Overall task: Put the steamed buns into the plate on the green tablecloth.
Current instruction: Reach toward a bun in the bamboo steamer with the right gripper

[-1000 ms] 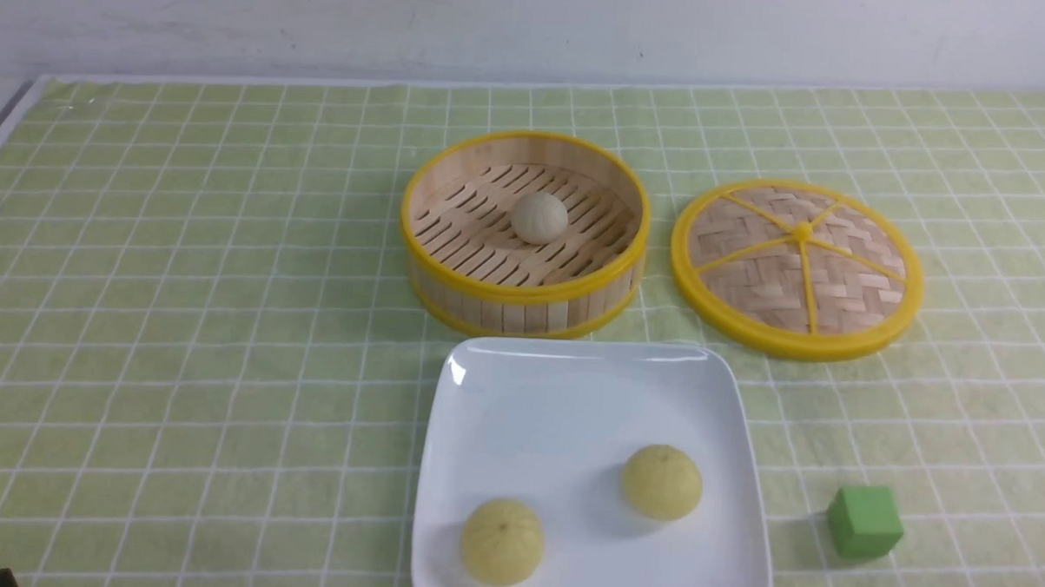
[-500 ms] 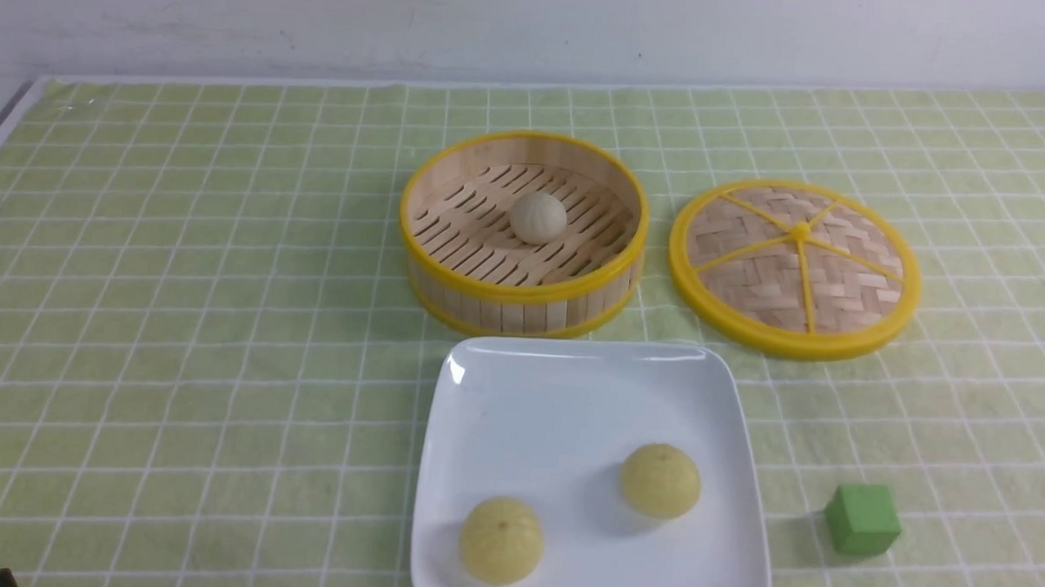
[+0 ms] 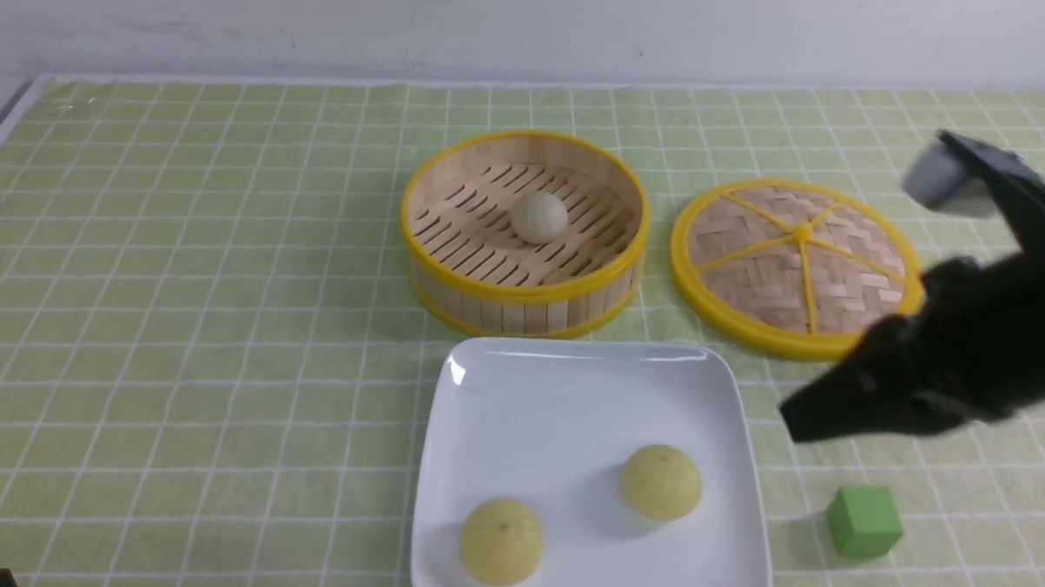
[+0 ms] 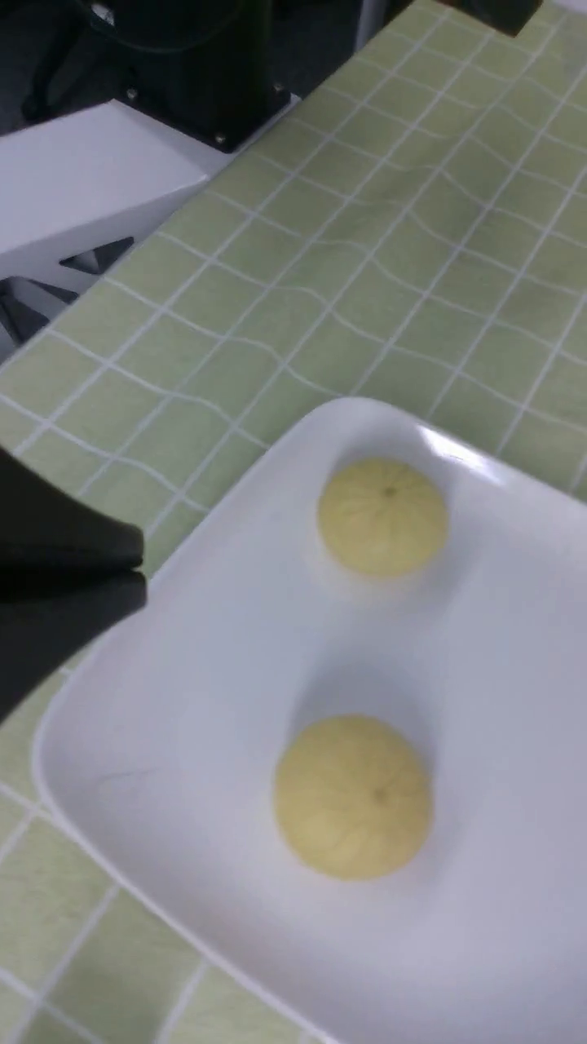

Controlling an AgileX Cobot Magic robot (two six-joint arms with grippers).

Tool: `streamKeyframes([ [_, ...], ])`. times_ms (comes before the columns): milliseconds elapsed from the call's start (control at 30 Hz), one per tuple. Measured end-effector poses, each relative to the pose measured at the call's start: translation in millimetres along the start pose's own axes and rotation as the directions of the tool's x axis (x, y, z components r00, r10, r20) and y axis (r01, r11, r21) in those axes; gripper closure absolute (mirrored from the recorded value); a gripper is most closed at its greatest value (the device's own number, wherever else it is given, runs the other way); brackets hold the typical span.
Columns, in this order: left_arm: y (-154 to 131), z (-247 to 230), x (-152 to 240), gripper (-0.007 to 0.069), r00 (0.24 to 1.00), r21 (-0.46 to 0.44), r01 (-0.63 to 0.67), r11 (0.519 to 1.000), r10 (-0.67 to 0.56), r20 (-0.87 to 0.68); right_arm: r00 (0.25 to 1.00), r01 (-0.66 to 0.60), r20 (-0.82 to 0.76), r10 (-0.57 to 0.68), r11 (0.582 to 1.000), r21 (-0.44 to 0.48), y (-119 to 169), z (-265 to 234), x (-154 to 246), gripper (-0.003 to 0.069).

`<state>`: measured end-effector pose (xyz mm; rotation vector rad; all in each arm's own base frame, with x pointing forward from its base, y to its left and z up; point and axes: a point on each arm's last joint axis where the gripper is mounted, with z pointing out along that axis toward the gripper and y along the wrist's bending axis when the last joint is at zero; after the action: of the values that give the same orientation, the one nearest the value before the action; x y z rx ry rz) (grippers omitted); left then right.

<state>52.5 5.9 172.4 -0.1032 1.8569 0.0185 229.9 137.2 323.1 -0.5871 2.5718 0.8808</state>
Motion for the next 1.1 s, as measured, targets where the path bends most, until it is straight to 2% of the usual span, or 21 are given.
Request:
streamKeyframes([
  [167, 0.0, 0.0, 0.0, 0.0388, 1.000, 0.000, -0.001, 1.000, 0.001, 0.000, 0.997, 0.068, -0.034, -0.066, 0.994, 0.081, 6.6, 27.6, -53.2, 0.0652],
  [233, 0.0, 0.0, 0.0, 0.0386, 1.000, 0.000, -0.001, 1.000, 0.001, 0.000, 0.995, 0.098, -0.035, -0.093, 0.978, 0.182, 1.1, 46.6, -88.5, 0.0621],
  [267, 0.0, 0.0, 0.0, 0.0386, 1.000, 0.000, -0.001, 1.000, 0.001, 0.000, 0.995, 0.099, -0.034, -0.095, 0.977, 0.189, 0.3, 47.9, -90.9, 0.0617],
  [300, 0.0, 0.0, 0.0, 0.0386, 1.000, 0.000, -0.001, 1.000, 0.001, 0.000, 0.995, 0.105, -0.027, -0.101, 0.964, 0.244, -5.9, 57.9, -108.5, 0.0583],
  [367, 0.0, 0.0, 0.0, 0.0386, 1.000, 0.000, -0.001, 1.000, 0.001, 0.000, 0.993, 0.113, -0.015, -0.113, 0.950, 0.290, -13.1, 71.1, -127.6, 0.0525],
  [433, 0.0, 0.0, 0.0, 0.0386, 1.000, 0.000, -0.001, 1.000, 0.001, 0.000, 0.992, 0.120, 0.004, -0.127, 0.944, 0.308, -18.1, 84.1, -142.7, 0.0461],
  [467, 0.0, 0.0, 0.0, 0.0386, 1.000, 0.000, -0.001, 1.000, 0.001, 0.000, 0.992, 0.119, 0.009, -0.128, 0.943, 0.309, -19.4, 87.0, -145.9, 0.0454],
  [533, 0.1, 0.0, 0.0, 0.0385, 1.000, -0.001, -0.002, 1.000, 0.002, 0.000, 0.989, 0.121, 0.046, -0.142, 0.943, 0.309, -24.5, 105.3, -161.8, 0.0361],
  [567, 0.1, 0.0, 0.0, 0.0385, 1.000, -0.001, -0.002, 1.000, 0.002, 0.000, 0.988, 0.121, 0.057, -0.145, 0.943, 0.310, -26.1, 108.6, -164.7, 0.0340],
  [600, 0.1, 0.0, 0.0, 0.0385, 1.000, -0.001, -0.002, 1.000, 0.002, 0.000, 0.985, 0.117, 0.088, -0.152, 0.943, 0.312, -32.8, 124.0, -174.3, 0.0283],
  [667, 0.1, 0.0, 0.0, 0.0385, 1.000, -0.001, -0.002, 1.000, 0.002, 0.000, 0.979, 0.115, 0.122, -0.161, 0.941, 0.319, -42.1, 141.9, -181.6, 0.0241],
  [767, 0.1, 0.0, 0.0, 0.0385, 1.000, -0.001, -0.003, 1.000, 0.003, 0.000, 0.970, 0.116, 0.164, -0.181, 0.933, 0.341, -56.6, 165.1, -186.6, 0.0209],
  [1100, 0.1, 0.0, 0.0, 0.0385, 1.000, -0.001, -0.003, 1.000, 0.003, 0.000, 0.944, 0.102, 0.257, -0.206, 0.924, 0.369, -89.0, 216.1, -188.2, 0.0207],
])
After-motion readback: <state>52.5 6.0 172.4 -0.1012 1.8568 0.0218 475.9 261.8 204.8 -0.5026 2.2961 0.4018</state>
